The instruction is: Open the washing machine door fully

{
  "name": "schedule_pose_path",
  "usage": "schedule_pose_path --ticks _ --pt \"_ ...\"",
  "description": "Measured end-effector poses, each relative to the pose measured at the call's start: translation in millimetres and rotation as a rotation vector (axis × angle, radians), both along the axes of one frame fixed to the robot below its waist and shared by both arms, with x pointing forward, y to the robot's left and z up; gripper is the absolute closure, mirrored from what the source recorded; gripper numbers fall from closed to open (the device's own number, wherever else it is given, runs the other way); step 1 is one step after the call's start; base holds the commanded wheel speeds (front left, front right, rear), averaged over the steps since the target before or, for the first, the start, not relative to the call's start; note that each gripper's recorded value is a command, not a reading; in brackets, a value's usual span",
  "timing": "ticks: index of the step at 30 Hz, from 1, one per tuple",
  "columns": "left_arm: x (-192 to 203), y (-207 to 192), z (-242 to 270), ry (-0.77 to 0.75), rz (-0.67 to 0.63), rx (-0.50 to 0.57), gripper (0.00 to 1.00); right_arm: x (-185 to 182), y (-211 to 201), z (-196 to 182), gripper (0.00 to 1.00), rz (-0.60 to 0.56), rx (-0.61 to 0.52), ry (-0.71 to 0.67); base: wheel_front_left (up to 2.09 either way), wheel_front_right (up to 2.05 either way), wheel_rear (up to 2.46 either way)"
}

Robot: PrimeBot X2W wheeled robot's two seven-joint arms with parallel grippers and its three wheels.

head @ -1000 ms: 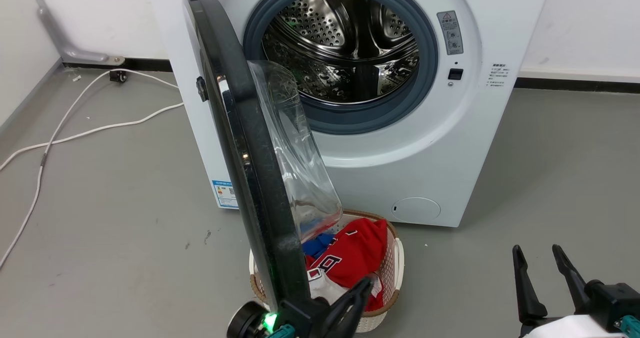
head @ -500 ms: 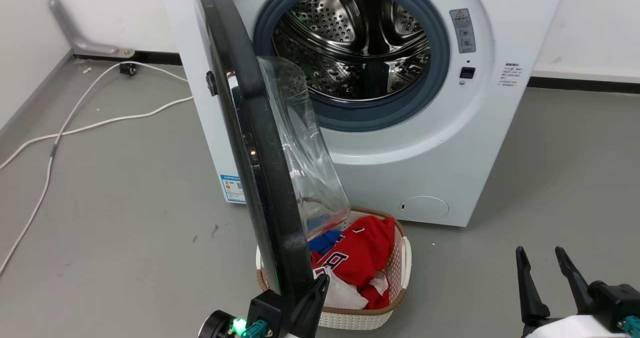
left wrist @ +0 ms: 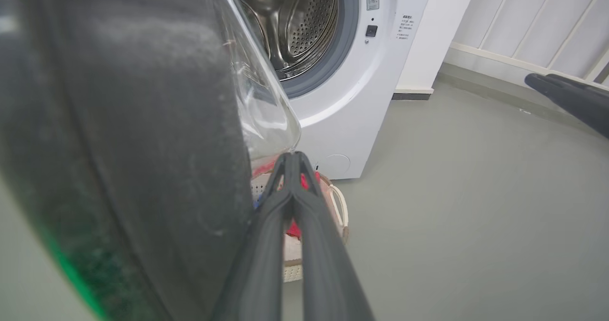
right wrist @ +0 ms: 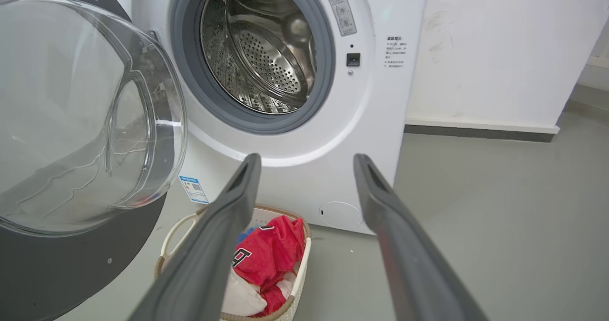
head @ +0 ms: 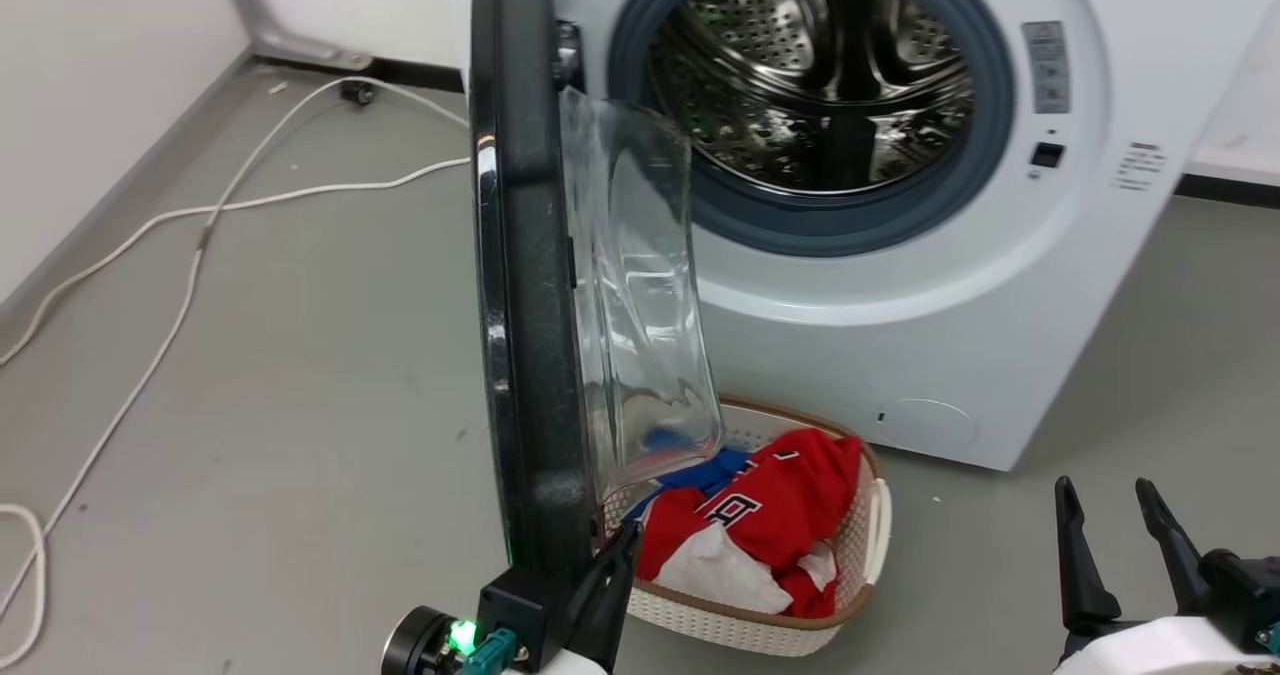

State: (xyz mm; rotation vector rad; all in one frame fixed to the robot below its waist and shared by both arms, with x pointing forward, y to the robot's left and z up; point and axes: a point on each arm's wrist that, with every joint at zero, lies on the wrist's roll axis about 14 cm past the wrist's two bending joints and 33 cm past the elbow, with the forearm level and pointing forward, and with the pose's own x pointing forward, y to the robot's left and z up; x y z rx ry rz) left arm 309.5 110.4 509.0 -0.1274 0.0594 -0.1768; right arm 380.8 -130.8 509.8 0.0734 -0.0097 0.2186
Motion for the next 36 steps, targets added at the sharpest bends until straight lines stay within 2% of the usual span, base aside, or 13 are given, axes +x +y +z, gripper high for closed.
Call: schedule_pose_path --ticks 6,22,27,36 --pt "-5.8 30.6 4.7 -0.013 0.123 -0.020 1.00 14.5 21.0 5.3 0.00 0.058 -0.023 -0.018 0.00 0.00 0.00" --pt "-40.7 178.5 6.2 -0.022 0.592 0.012 1.00 28.7 71.9 16.8 0.00 0.198 -0.066 -0.047 0.00 0.00 0.00" --pt "-42.3 223.7 13.9 -0.037 0.677 0.045 1.00 30.1 72.9 13.6 0.00 0.202 -0.075 -0.030 0.00 0.00 0.00" --pt "-26.6 279.9 27.8 -0.049 0.743 0.118 1.00 37.1 59.2 1.9 0.00 0.164 -0.089 0.009 0.00 0.00 0.00"
